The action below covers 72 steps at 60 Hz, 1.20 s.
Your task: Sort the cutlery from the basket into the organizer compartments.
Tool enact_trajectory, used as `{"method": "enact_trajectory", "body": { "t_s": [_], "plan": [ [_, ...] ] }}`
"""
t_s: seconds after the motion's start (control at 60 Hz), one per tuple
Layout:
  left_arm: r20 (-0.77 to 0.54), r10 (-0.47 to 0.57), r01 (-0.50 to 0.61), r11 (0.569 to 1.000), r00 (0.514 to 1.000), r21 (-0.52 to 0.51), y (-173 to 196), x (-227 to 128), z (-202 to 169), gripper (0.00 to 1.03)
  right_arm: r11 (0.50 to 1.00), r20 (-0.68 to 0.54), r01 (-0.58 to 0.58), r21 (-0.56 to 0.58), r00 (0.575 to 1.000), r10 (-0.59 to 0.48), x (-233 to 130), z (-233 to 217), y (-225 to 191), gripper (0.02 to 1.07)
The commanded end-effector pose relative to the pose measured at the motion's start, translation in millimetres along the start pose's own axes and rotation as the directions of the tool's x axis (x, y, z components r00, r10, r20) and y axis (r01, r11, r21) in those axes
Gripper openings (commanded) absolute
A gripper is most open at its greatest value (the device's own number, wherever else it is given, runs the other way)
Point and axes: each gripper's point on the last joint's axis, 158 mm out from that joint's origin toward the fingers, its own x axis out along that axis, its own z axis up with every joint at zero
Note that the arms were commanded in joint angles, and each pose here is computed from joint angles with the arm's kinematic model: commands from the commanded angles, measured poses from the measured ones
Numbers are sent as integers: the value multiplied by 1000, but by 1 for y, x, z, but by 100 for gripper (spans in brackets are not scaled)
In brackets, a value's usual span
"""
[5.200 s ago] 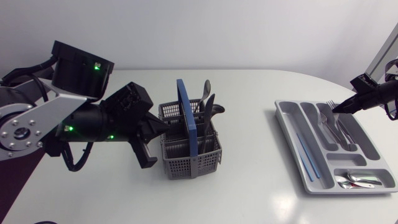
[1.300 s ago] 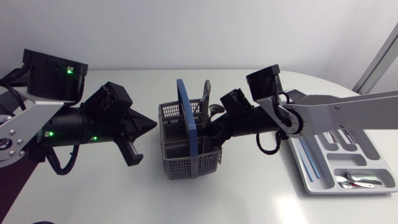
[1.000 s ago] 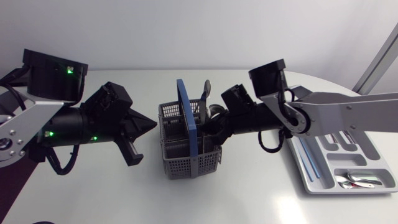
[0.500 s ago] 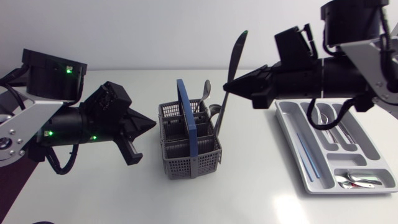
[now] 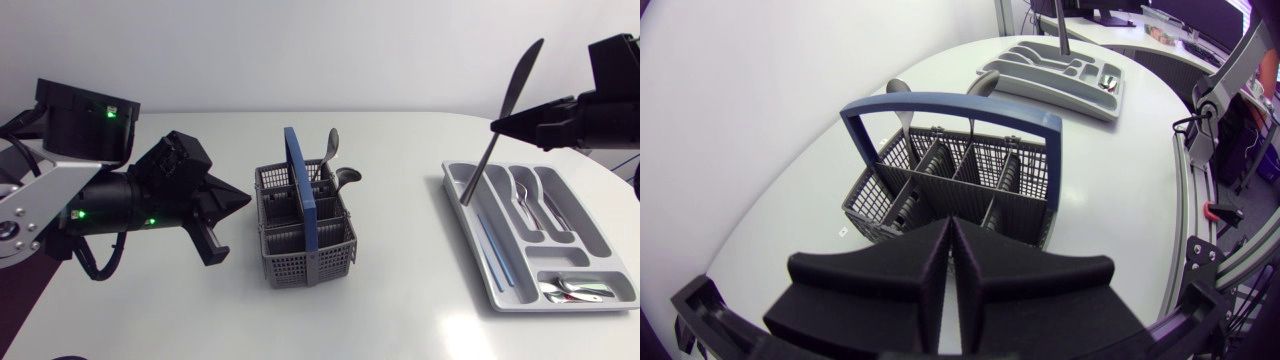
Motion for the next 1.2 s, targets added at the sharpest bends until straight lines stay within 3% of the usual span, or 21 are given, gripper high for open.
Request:
{"method": "enact_trajectory", "body": {
  "t_s": [0.0, 0.283, 0.533, 0.75, 1.183],
  "plan": [
    [-15, -16, 17, 1000, 1000, 0, -3, 4, -5, 6, 999, -46, 51, 7, 998, -51, -1, -20, -33, 8],
    [-12, -21, 22, 1000, 1000, 5, -5, 4, 1, 6, 965, -162, 243, 99, 961, -226, -31, -59, -155, 8],
    [-15, -25, 25, 1000, 1000, 6, -6, 4, 2, 6, 915, -298, 382, 127, 895, -332, -54, -91, -247, 8],
    [-15, -25, 25, 1000, 1000, 4, -6, 4, 2, 6, 887, -413, 444, 129, 837, -359, -56, -130, -294, 8],
    [-16, -26, 27, 1000, 1000, 7, -7, 4, 3, 6, 871, -565, 466, 156, 765, -308, -38, -180, -322, 8]
  ]
}}
